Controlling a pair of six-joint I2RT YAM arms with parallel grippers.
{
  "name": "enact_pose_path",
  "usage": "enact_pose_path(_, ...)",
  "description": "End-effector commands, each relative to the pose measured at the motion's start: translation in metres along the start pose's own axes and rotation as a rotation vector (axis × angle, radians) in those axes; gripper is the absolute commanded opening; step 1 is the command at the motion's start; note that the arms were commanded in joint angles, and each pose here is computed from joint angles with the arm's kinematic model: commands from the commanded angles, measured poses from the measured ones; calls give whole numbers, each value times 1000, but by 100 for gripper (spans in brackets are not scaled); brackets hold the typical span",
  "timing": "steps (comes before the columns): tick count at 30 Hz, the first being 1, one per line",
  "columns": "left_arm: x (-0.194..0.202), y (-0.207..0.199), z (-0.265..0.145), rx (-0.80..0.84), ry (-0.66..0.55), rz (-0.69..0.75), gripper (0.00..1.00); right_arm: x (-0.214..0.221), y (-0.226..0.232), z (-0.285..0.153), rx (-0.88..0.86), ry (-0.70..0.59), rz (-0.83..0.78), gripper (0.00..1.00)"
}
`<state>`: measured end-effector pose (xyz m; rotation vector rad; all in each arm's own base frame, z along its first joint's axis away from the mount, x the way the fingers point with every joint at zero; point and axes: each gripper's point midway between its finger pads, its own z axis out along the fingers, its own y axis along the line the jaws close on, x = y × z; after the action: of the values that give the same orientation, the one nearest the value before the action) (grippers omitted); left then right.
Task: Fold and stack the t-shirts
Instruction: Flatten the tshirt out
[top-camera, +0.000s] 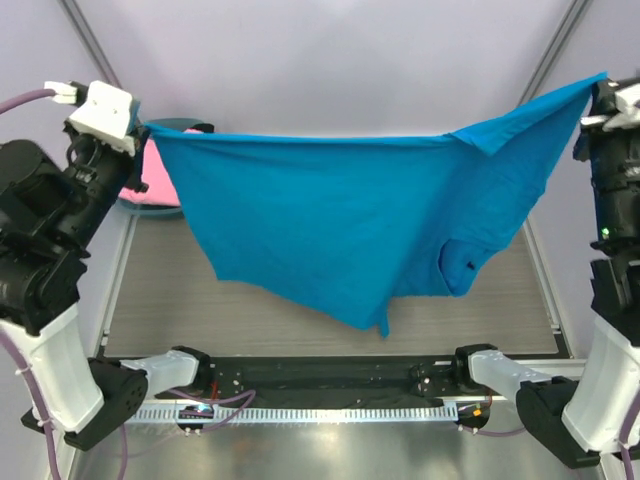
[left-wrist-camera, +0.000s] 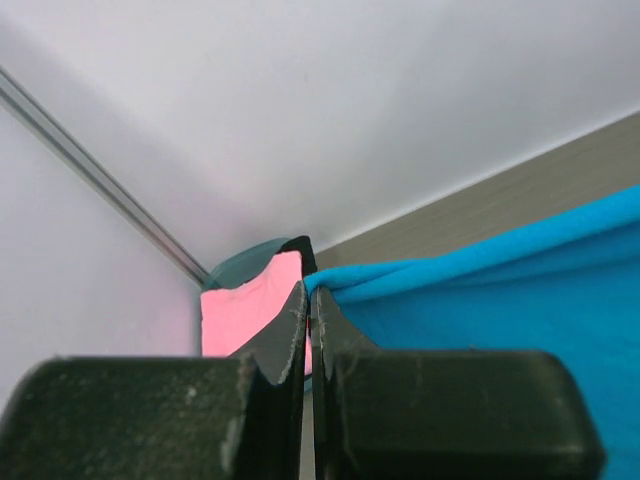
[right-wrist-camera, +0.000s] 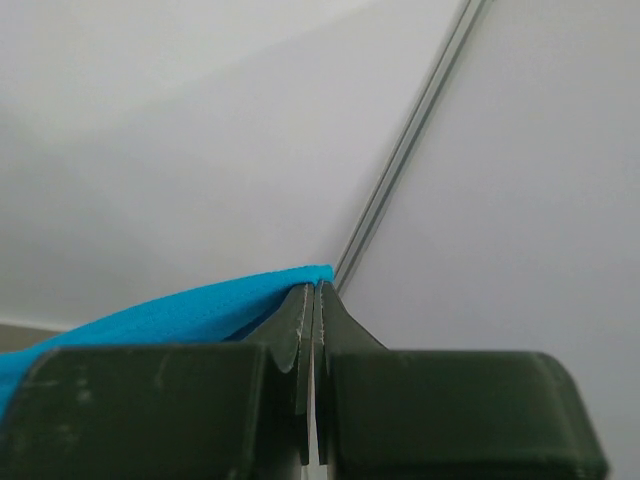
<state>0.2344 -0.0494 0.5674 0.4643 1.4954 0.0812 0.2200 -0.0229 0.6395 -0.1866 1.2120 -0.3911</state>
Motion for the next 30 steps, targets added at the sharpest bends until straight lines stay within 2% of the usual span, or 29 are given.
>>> enact_pose_path(1, 20, 2, 51, -29, 67, 58, 0, 21, 14, 41, 1, 30, -52, 1)
enact_pose_path(5, 72, -10, 106, -15, 208, 121, 0, 72, 47, 85, -50, 107, -90, 1)
enact_pose_path(10, 121, -22, 177, 9, 312, 147, 0, 124, 82, 130, -100, 174, -132, 1)
enact_pose_path(11, 119, -18, 184, 2, 306, 144, 0, 143, 89, 142, -102, 210, -154, 1)
enact_pose_path(15, 121, -17, 216, -6, 312, 110, 0, 160, 96, 173, -71, 219, -178, 1)
enact_pose_path(18, 104, -14, 222, -15, 267, 63, 0, 156, 98, 186, -59, 202, -153, 1)
enact_pose_path(22, 73, -10, 206, -23, 178, 17, 0, 134, 88, 180, -36, 159, -109, 1)
enact_pose_path(30, 33, -1, 135, -34, 67, -9, 0, 98, 61, 117, -23, 114, -93, 1)
